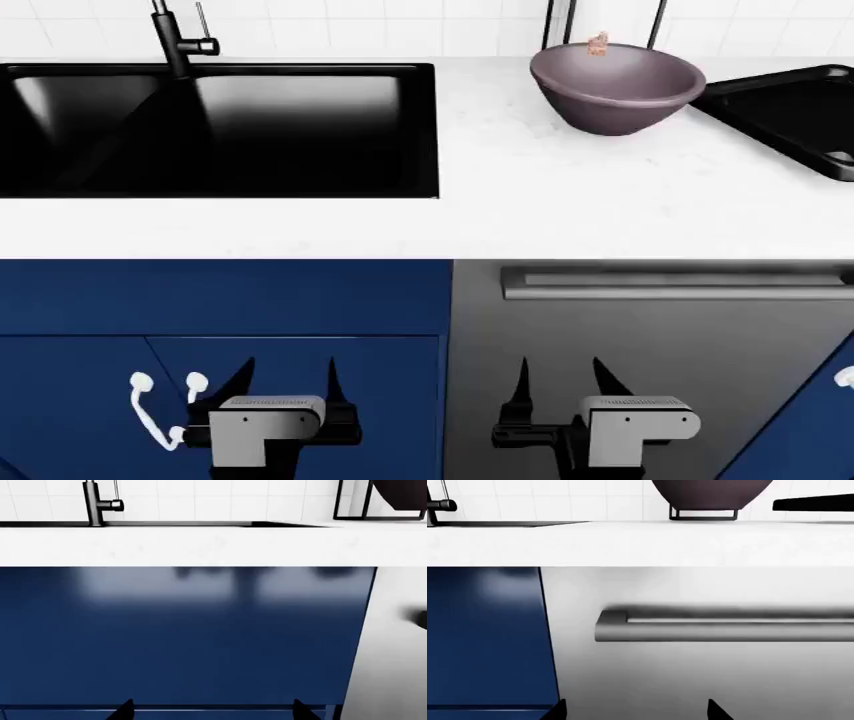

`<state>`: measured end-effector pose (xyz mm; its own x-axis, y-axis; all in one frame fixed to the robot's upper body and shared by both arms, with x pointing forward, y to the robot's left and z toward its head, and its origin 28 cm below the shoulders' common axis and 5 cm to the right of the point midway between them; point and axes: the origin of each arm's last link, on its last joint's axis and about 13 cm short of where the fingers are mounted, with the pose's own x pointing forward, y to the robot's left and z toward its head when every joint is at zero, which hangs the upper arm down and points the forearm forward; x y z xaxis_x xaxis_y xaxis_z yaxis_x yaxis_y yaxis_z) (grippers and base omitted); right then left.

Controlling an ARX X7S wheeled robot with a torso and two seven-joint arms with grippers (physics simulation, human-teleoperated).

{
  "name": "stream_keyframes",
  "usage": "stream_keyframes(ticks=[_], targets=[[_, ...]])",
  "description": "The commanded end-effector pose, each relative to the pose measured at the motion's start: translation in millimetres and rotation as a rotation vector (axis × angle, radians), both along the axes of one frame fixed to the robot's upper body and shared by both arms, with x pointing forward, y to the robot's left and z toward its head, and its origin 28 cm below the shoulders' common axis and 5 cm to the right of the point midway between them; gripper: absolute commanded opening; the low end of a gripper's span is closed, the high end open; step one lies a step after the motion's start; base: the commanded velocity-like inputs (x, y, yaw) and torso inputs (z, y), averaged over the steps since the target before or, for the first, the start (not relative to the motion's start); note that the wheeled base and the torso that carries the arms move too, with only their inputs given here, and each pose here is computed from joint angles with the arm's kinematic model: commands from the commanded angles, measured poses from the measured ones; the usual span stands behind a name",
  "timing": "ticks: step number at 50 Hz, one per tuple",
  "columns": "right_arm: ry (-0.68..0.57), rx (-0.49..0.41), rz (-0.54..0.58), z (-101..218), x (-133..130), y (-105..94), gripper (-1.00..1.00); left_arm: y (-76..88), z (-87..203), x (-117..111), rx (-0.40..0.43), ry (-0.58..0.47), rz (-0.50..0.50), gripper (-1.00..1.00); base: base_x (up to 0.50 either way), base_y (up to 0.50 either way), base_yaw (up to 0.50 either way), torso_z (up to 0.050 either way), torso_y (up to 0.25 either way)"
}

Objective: Pick up the bowl with cake and place it on the tray. Pick up the cupcake and place it on the tray.

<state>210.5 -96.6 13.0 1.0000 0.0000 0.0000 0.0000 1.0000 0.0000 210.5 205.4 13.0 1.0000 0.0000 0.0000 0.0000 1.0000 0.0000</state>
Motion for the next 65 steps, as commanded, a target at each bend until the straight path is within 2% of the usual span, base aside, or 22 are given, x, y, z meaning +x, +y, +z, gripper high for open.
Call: stream_keyframes(ticks=[1, 33, 65], targets=[[0.002, 0.004, -0.003, -0.1, 0.3, 0.2, 1.00, 0.1, -0.1, 0.1, 0.000, 0.001, 0.001, 1.00, 0.00, 0.00, 0.00, 0.000, 0.000], [0.015, 0.020, -0.024, -1.5, 3.5, 0.9, 1.00, 0.3, -1.4, 1.3, 0.000, 0.019, 0.005, 1.00, 0.00, 0.00, 0.00, 0.000, 0.000], [0.016, 0.024, -0.024, -1.4, 3.7, 0.9, 1.00, 0.0, -1.9, 2.0, 0.001, 0.024, 0.004, 1.00, 0.00, -0.16, 0.00, 0.000, 0.000]])
